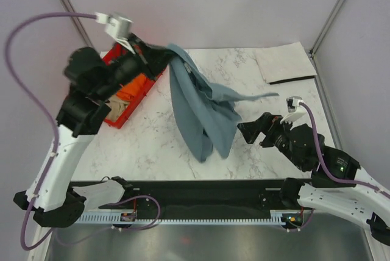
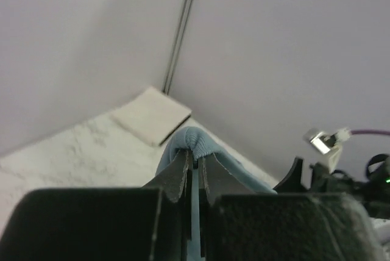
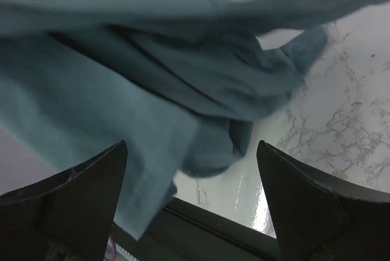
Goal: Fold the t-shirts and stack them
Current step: Move the tshirt to the center of the board, then flatten the tshirt out
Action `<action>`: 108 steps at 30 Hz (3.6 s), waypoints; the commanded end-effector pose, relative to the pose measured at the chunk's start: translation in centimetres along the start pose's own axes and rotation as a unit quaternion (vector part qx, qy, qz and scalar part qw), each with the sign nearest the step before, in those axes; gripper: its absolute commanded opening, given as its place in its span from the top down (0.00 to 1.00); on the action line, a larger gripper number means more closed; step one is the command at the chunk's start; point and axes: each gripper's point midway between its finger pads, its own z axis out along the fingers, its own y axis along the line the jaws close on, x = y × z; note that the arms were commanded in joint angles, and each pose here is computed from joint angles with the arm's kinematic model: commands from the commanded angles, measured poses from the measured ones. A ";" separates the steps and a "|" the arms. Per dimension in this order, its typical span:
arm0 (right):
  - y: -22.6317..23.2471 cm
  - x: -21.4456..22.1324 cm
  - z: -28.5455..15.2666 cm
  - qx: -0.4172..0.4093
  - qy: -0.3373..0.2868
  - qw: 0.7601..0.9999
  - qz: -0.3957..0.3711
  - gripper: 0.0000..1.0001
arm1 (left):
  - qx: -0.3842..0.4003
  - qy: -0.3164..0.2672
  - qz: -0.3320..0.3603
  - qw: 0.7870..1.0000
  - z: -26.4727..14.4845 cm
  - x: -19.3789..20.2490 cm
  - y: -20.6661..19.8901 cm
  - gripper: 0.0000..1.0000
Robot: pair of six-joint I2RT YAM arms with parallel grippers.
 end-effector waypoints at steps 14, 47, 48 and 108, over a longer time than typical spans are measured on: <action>-10.6 8.5 3.3 0.230 0.045 0.972 -0.004 0.16 | -0.317 0.357 -0.121 0.870 -13.0 36.9 14.7 0.98; -33.6 7.4 9.8 0.499 0.106 0.849 0.140 0.50 | -0.207 0.356 -0.198 0.890 -13.9 36.8 9.3 0.98; -33.8 7.4 9.5 0.504 0.104 0.846 0.138 0.50 | -0.208 0.355 -0.195 0.890 -13.8 36.8 9.3 0.98; -8.1 -2.7 11.7 0.081 0.046 0.994 0.063 1.00 | -0.253 0.367 -0.182 0.876 -14.4 36.6 11.0 0.41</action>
